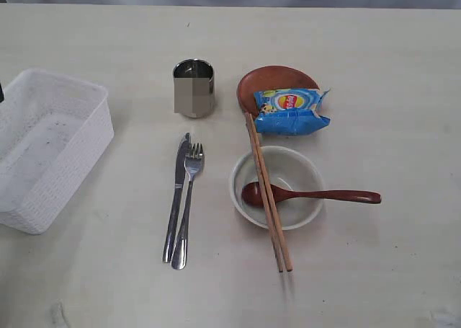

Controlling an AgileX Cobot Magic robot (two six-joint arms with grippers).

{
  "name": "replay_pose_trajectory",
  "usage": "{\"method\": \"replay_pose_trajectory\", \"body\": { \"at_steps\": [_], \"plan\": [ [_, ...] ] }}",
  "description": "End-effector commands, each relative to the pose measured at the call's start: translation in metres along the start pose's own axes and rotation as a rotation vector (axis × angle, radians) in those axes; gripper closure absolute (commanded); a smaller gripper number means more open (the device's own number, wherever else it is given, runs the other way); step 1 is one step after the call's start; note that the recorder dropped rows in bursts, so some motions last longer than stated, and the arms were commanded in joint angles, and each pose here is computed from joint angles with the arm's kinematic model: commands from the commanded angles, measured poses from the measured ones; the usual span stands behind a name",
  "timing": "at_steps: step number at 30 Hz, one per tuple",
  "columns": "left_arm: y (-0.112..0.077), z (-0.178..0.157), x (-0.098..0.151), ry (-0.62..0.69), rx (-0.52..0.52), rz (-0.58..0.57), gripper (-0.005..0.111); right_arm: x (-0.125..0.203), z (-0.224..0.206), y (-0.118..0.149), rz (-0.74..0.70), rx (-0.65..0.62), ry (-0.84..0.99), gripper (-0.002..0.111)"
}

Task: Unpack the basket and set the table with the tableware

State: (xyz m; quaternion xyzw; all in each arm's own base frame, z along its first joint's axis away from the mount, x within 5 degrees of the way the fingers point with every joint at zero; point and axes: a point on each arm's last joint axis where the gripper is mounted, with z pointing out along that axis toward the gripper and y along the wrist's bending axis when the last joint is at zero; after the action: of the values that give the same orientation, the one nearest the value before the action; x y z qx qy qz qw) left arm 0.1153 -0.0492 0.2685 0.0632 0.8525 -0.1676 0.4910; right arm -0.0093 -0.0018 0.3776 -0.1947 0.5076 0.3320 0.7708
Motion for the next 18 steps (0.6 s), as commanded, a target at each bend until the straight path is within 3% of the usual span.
{"method": "replay_pose_trajectory", "body": {
  "at_steps": [1,15,18],
  "plan": [
    [-0.001,-0.002,0.0,-0.001,0.01,-0.017,0.107,-0.003,-0.009,0.001,-0.012,0.002,-0.038,0.108],
    [-0.002,-0.017,-0.002,-0.071,0.029,-0.017,0.107,-0.004,-0.011,0.001,-0.003,0.002,-0.048,0.108],
    [-0.001,-0.019,0.001,-0.106,0.034,0.035,0.107,-0.004,-0.011,0.001,-0.003,0.002,-0.048,0.108]
  ]
}}
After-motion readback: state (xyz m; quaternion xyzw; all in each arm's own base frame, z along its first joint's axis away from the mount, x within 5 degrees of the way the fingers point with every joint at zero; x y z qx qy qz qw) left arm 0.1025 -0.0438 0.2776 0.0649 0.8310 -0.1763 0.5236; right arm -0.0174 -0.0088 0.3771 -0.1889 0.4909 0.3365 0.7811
